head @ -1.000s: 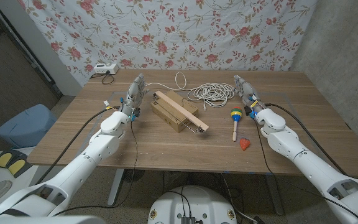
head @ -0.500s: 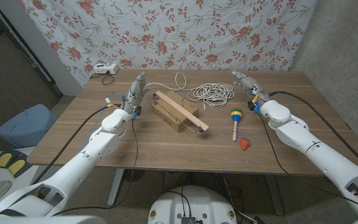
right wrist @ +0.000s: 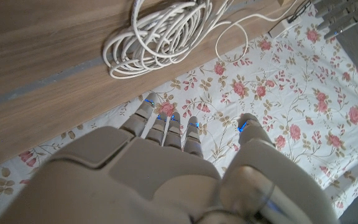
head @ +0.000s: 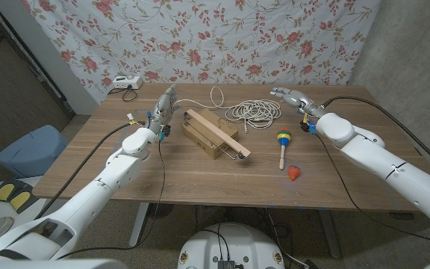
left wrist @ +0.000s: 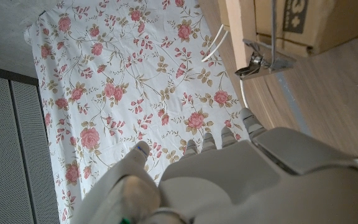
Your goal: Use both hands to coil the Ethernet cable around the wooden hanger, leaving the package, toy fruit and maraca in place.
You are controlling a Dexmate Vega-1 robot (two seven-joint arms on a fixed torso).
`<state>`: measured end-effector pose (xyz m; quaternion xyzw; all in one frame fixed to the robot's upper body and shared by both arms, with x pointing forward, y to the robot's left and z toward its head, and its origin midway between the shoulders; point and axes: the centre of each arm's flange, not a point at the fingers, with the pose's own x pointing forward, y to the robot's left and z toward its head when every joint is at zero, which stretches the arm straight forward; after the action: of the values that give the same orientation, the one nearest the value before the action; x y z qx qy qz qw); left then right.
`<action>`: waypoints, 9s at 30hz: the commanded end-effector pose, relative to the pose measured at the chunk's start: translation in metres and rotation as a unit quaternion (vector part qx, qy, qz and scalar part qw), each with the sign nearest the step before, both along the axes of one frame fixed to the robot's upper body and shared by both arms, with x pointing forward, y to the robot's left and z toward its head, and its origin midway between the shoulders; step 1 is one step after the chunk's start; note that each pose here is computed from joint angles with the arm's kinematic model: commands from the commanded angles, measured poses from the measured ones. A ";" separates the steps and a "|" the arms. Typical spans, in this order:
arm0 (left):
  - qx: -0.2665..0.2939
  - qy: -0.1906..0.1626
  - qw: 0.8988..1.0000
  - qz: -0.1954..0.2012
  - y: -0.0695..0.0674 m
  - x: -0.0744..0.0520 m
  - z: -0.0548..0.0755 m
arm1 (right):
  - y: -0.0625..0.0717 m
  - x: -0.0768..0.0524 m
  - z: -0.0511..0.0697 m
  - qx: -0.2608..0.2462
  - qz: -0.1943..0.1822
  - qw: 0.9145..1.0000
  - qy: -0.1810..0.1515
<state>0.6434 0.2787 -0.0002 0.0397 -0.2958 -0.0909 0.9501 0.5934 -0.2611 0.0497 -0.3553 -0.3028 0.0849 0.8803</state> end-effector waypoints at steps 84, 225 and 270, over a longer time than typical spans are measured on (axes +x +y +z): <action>0.020 -0.006 1.000 -0.015 0.002 -0.009 0.005 | 0.136 -0.075 -0.036 -0.451 -0.104 0.876 0.138; 0.565 0.333 0.665 0.358 -0.005 -0.041 0.098 | 0.031 -0.022 -0.041 -0.150 -0.217 0.944 -0.199; 0.754 0.430 0.366 0.336 -0.040 0.028 0.112 | 0.024 -0.020 -0.045 -0.121 -0.222 0.945 -0.210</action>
<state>0.6556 0.2368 0.1237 0.7773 0.3084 0.0457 0.5464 0.5729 -0.2374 0.0052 -0.5308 -0.3790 -0.1489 0.7433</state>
